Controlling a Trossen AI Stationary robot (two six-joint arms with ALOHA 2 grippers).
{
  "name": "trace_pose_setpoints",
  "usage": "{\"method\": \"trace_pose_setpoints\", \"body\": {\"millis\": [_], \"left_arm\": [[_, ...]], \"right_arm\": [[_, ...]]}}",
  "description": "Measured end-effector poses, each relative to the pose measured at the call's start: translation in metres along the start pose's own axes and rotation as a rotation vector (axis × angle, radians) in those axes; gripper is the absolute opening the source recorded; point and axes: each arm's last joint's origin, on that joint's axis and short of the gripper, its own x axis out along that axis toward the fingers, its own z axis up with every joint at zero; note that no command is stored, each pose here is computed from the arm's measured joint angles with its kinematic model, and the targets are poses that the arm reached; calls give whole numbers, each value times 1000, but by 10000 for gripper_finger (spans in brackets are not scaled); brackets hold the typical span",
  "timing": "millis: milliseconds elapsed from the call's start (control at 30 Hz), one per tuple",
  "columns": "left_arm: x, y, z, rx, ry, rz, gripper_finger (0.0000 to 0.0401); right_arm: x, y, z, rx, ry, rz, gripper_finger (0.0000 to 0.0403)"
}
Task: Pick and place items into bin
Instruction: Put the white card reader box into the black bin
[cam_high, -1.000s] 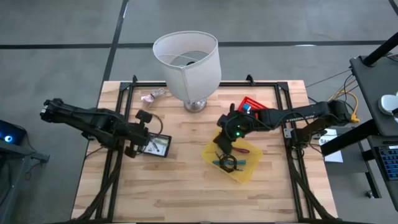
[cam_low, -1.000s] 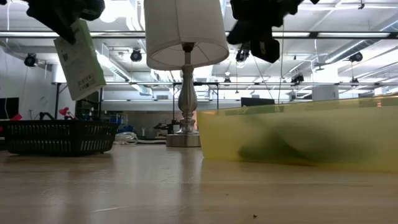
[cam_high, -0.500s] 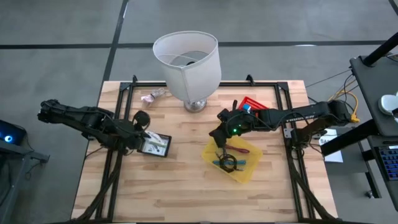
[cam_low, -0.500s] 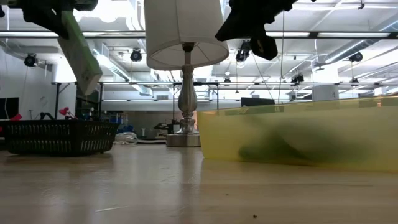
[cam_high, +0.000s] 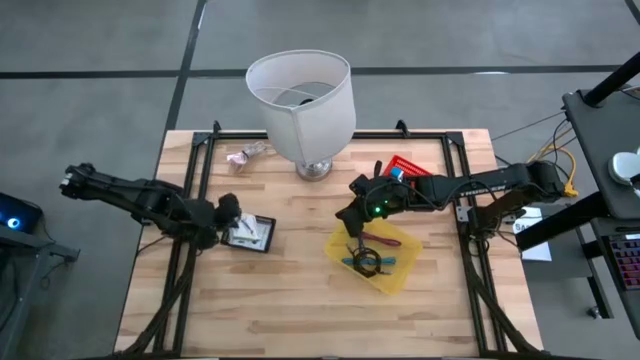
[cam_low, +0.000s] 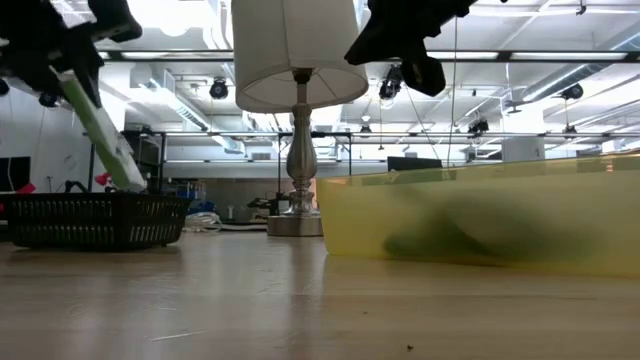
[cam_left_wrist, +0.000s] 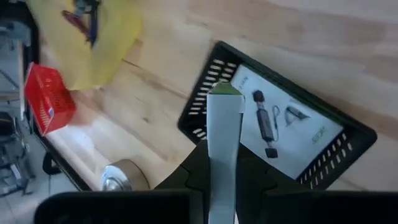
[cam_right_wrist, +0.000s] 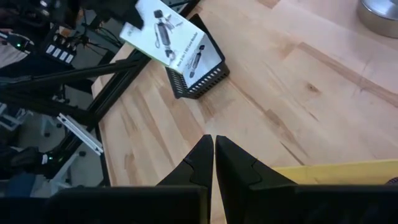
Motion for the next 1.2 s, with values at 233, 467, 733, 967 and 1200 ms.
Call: {"method": "trace_pose_setpoints", "body": {"millis": [233, 467, 733, 967, 1200], "left_arm": [[15, -8, -3, 63, 28, 38, 21], [11, -5, -1, 45, -28, 97, 21], [24, -17, -4, 90, -72, 64, 21], [34, -21, -4, 144, -79, 117, 21], [39, -25, -8, 238, 2, 116, 21]], "right_arm": [[0, 0, 0, 1, 1, -1, 9], [0, 0, 0, 4, 1, -2, 9], [0, 0, 0, 20, 2, -2, 9], [0, 0, 0, 55, 2, -2, 9], [0, 0, 0, 56, 1, -1, 9]]}}
